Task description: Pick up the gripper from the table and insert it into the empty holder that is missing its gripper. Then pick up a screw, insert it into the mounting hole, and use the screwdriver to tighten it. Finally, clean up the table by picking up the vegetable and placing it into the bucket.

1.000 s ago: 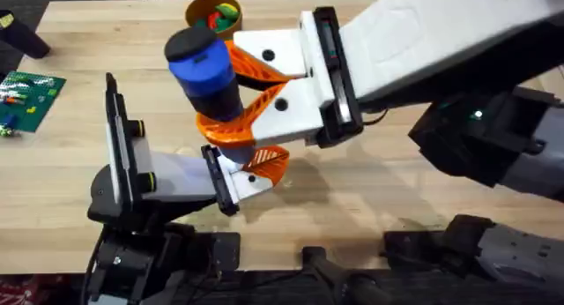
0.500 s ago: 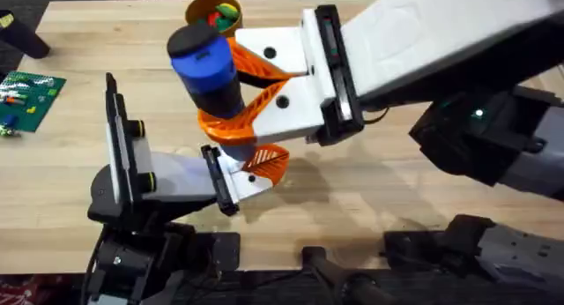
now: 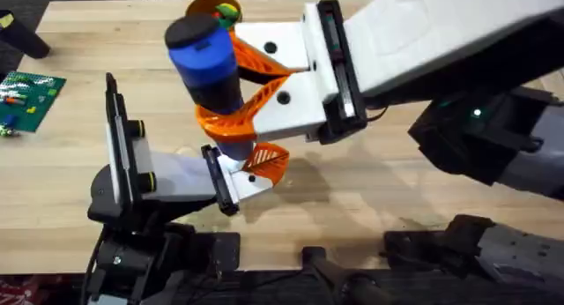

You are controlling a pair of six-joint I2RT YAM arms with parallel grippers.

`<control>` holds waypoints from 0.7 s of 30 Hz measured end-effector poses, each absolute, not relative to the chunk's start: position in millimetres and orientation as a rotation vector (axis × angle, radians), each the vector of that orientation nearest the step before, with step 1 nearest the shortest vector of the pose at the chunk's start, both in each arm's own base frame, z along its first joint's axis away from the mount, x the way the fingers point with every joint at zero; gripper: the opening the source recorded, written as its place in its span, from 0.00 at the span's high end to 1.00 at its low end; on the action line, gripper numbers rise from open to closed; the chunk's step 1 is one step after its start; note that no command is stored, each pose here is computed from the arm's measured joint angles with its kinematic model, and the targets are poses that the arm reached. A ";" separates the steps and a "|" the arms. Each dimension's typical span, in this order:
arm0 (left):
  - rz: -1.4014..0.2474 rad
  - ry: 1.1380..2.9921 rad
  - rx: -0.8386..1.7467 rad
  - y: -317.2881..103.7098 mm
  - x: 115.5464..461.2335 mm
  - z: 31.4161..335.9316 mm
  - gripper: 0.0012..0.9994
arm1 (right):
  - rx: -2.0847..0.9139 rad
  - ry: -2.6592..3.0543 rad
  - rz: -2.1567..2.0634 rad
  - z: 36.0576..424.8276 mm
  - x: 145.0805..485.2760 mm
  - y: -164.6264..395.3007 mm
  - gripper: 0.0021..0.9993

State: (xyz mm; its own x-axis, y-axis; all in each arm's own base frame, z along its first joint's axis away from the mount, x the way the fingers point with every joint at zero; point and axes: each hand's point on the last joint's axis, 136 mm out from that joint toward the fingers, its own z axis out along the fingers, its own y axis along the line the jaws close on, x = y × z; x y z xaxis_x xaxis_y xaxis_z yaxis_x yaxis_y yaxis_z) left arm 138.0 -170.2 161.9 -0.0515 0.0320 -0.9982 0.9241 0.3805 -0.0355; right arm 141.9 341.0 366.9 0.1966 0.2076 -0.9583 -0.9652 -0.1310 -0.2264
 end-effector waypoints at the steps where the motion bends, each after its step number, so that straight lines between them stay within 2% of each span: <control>1: -0.927 1.431 0.924 -170.2 138.0 162.0 0.99 | -1.262 0.830 1.248 368.3 141.8 341.0 0.96; 21: -0.927 1.431 0.924 -170.2 138.0 162.0 0.99 | -1.248 0.885 1.298 365.8 142.7 341.9 0.96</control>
